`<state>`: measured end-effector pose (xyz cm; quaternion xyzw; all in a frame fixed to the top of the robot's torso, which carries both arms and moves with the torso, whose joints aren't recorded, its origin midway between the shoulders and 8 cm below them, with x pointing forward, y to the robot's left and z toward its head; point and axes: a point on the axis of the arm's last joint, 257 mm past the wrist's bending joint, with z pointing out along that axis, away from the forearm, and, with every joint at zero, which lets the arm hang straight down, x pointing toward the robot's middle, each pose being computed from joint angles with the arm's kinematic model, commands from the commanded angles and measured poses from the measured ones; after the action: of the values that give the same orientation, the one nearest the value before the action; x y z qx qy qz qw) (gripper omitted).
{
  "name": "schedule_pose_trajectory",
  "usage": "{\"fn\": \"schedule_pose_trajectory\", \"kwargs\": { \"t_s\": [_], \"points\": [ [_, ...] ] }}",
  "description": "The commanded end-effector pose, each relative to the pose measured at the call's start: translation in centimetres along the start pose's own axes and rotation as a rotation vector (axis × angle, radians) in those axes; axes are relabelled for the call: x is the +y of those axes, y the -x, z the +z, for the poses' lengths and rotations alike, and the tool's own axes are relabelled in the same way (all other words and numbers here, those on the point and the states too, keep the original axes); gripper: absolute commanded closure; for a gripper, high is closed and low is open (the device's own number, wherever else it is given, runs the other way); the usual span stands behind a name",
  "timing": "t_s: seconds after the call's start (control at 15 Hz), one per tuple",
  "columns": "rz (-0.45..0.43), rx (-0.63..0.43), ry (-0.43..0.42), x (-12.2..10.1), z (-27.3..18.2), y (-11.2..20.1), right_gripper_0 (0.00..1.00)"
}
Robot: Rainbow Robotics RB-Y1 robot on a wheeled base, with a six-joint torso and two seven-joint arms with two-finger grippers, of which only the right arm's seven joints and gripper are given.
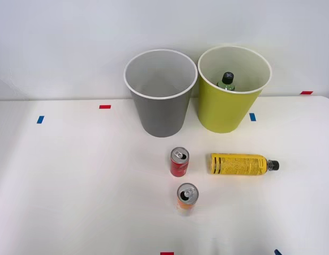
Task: Put cans in the gray bin, plastic bottles in the light green bin
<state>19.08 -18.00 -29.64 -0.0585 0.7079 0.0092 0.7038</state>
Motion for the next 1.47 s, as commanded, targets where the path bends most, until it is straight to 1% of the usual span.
{"fn": "schedule_pose_trajectory", "kwargs": {
  "t_s": [0.07, 1.47],
  "points": [
    [-0.016, 0.003, 0.015, 0.39, -0.05, -0.12, 0.01],
    [-0.017, 0.003, 0.015, 0.33, -0.02, -0.16, 0.01]
  ]
}}
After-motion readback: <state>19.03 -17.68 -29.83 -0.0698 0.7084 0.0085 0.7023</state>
